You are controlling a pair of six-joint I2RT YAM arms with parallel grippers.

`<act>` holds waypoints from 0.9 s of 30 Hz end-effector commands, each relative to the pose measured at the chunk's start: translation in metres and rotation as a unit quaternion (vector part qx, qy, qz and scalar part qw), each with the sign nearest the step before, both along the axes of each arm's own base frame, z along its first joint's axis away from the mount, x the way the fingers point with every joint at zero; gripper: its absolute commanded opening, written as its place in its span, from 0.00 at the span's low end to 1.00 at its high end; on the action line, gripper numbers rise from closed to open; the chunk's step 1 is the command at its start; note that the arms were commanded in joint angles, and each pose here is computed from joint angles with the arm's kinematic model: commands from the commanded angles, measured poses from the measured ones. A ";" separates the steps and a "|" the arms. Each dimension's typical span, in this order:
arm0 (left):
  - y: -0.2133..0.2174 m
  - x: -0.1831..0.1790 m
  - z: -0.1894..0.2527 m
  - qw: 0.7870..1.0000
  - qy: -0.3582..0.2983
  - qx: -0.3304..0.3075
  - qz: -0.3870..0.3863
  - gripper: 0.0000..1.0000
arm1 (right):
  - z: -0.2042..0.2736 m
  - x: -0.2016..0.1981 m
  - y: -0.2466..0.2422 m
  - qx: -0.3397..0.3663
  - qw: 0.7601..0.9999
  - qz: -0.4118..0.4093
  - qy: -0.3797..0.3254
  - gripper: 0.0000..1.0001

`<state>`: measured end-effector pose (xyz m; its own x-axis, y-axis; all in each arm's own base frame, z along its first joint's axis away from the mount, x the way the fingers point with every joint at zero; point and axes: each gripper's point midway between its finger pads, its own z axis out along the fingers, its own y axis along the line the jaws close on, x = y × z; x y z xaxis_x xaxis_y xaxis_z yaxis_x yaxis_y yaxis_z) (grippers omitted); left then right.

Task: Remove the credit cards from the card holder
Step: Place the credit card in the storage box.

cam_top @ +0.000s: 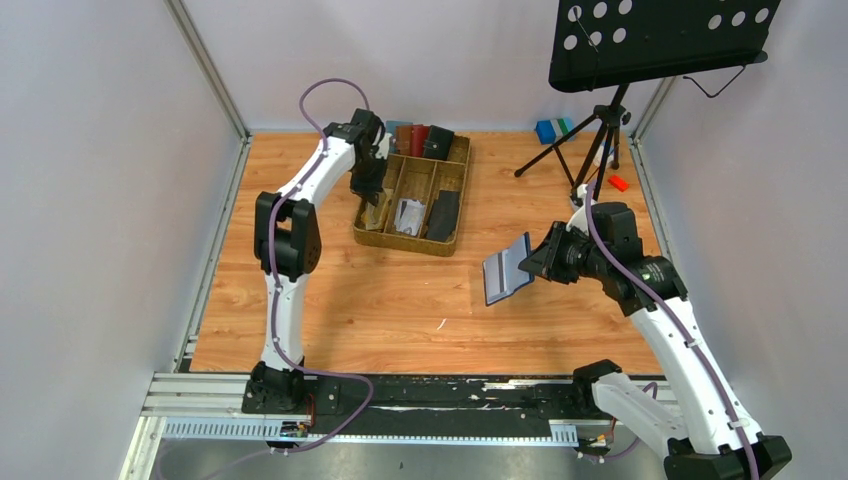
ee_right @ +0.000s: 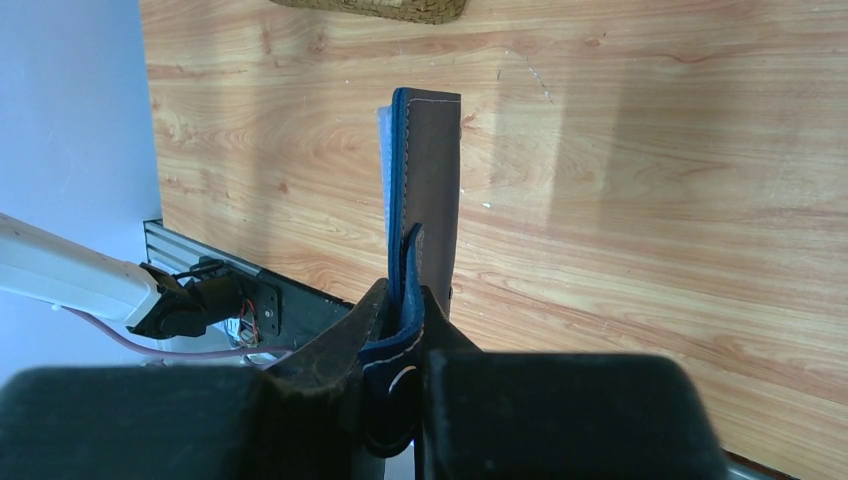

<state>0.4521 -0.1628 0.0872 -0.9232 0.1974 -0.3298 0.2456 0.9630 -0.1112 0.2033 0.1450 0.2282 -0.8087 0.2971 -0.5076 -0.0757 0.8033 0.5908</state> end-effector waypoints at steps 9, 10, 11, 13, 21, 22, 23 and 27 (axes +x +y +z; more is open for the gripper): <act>0.013 0.012 0.024 0.999 -0.035 0.008 0.003 0.34 | 0.022 0.009 0.001 0.009 0.999 -0.002 -0.037 0.00; 0.014 0.012 0.026 0.999 -0.036 0.010 0.005 0.35 | 0.022 0.010 0.001 0.010 0.999 -0.001 -0.037 0.00; 0.015 0.011 0.030 0.999 -0.039 0.013 0.007 0.35 | 0.022 0.009 0.002 0.011 0.999 0.000 -0.037 0.00; 0.017 0.014 0.044 0.998 -0.054 0.016 0.009 0.35 | 0.024 0.010 0.002 0.013 0.999 0.000 -0.039 0.00; 0.017 -0.003 0.104 0.996 -0.093 -0.009 0.013 0.45 | 0.027 0.011 0.015 0.055 0.998 0.011 -0.038 0.00; 0.016 -0.009 0.109 0.995 -0.093 -0.019 0.014 0.45 | 0.028 0.011 0.017 0.063 0.997 0.013 -0.038 0.00; 0.014 -0.015 0.116 0.995 -0.097 -0.030 0.016 0.45 | 0.027 0.011 0.021 0.073 0.997 0.015 -0.034 0.00; -0.003 -0.058 0.136 0.989 -0.093 -0.116 0.020 0.46 | 0.032 0.014 0.035 0.127 0.991 0.026 -0.036 0.00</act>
<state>0.4332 -0.1477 0.1713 -0.8767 0.1486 -0.4575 0.2270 0.9663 -0.1211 0.2082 0.1609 0.2356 -0.8130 0.3296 -0.4801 -0.0963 0.7370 0.6690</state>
